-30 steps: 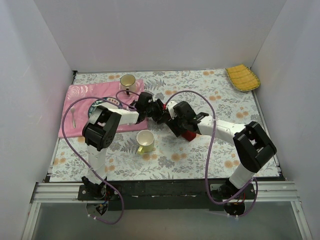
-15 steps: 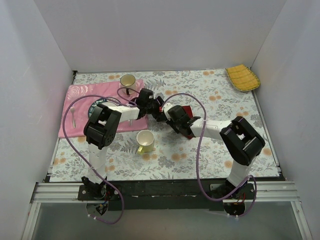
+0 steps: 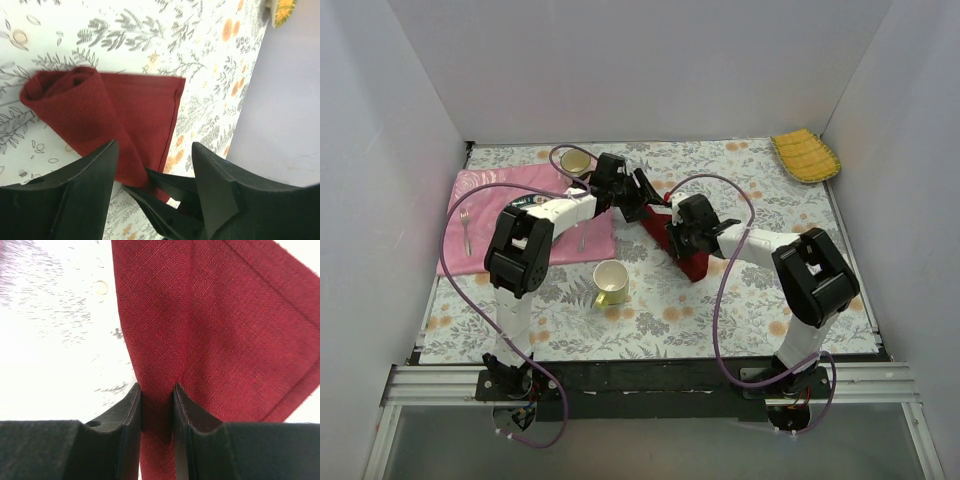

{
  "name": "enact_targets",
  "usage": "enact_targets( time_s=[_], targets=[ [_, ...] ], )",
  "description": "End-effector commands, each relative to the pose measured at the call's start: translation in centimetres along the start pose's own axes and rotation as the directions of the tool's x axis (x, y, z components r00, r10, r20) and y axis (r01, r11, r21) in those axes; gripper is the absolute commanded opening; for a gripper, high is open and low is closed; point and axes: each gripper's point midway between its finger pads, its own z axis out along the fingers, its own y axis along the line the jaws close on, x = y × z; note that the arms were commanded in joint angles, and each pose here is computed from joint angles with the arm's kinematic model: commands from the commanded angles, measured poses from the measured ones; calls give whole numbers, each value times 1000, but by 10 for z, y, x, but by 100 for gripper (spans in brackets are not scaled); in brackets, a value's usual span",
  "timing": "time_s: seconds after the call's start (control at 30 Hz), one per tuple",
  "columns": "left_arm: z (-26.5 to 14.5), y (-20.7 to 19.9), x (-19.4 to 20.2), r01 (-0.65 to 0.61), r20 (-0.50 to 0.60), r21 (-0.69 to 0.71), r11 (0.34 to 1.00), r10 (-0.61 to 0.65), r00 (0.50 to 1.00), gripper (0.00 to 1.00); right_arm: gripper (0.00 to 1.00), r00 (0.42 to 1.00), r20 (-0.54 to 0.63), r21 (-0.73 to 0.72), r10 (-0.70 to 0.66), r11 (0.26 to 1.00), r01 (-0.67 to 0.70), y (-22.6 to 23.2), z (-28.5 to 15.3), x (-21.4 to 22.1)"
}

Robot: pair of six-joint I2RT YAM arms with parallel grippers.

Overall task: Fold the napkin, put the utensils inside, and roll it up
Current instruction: Roll the napkin with the utensil

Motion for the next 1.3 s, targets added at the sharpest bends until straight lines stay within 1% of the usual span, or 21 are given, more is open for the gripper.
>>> enact_targets(
  time_s=[0.0,0.03,0.1,0.13,0.2,0.23,0.3,0.33,0.37,0.43,0.57,0.67,0.77,0.83,0.97,1.03,1.07,1.13,1.23,1.27],
  targets=[
    [-38,-31,-18,-100,89,8,995,99,991,61,23,948,-191,-273,254,914,-300,33,-19,33],
    [-40,-30,-19,-99,90,8,995,98,991,61,23,931,-218,-345,292,870,-353,43,-25,30],
    [-42,-29,-14,-89,83,19,996,87,993,60,23,905,-233,-376,356,825,-421,36,-26,31],
    [-42,-28,-11,-83,77,26,996,80,994,60,24,889,-251,-434,382,777,-456,42,-27,28],
    [-44,-34,-6,-68,66,66,996,64,996,60,24,853,-292,-470,432,712,-521,36,-26,37],
    [-42,-28,1,-57,47,67,996,54,997,59,24,847,-309,-543,432,651,-530,43,-26,37],
    [-38,-32,8,-43,29,93,995,40,999,58,24,794,-356,-558,493,569,-603,40,-27,48],
    [-35,-30,15,-34,2,100,994,34,999,57,24,778,-386,-584,495,522,-622,43,-28,53],
    [-32,-34,21,-39,-9,114,993,41,999,56,24,776,-371,-606,511,499,-619,40,-27,48],
    [-26,-31,30,-28,-34,117,993,32,999,56,24,754,-391,-614,528,461,-641,37,-28,57],
    [-13,-32,41,-24,-55,132,991,32,998,55,24,739,-411,-613,534,438,-657,29,-24,64],
    [-6,-25,44,-10,-64,127,992,18,998,54,25,734,-411,-605,541,440,-663,21,-21,68],
    [0,-27,41,-18,-51,154,988,26,998,53,27,730,-411,-595,547,445,-669,16,-19,70],
    [3,-20,46,-14,-57,149,989,23,998,54,27,724,-410,-593,555,441,-674,12,-19,69],
    [4,-13,52,-13,-49,183,983,22,999,58,27,725,-398,-585,563,453,-673,5,-16,65],
    [5,-4,60,2,-64,187,982,10,998,61,28,725,-395,-580,564,459,-673,2,-14,63],
    [5,-6,58,-2,-54,208,978,13,998,61,28,721,-397,-577,568,457,-677,1,-13,63],
    [10,5,62,0,-55,201,980,11,998,61,29,723,-392,-574,569,463,-676,-1,-12,59],
    [17,16,64,0,-42,200,980,9,999,61,33,744,-370,-557,557,508,-657,-6,-9,57],
    [19,16,62,-9,-31,207,978,16,999,61,35,737,-386,-537,555,514,-669,-7,-10,61]
  ],
)
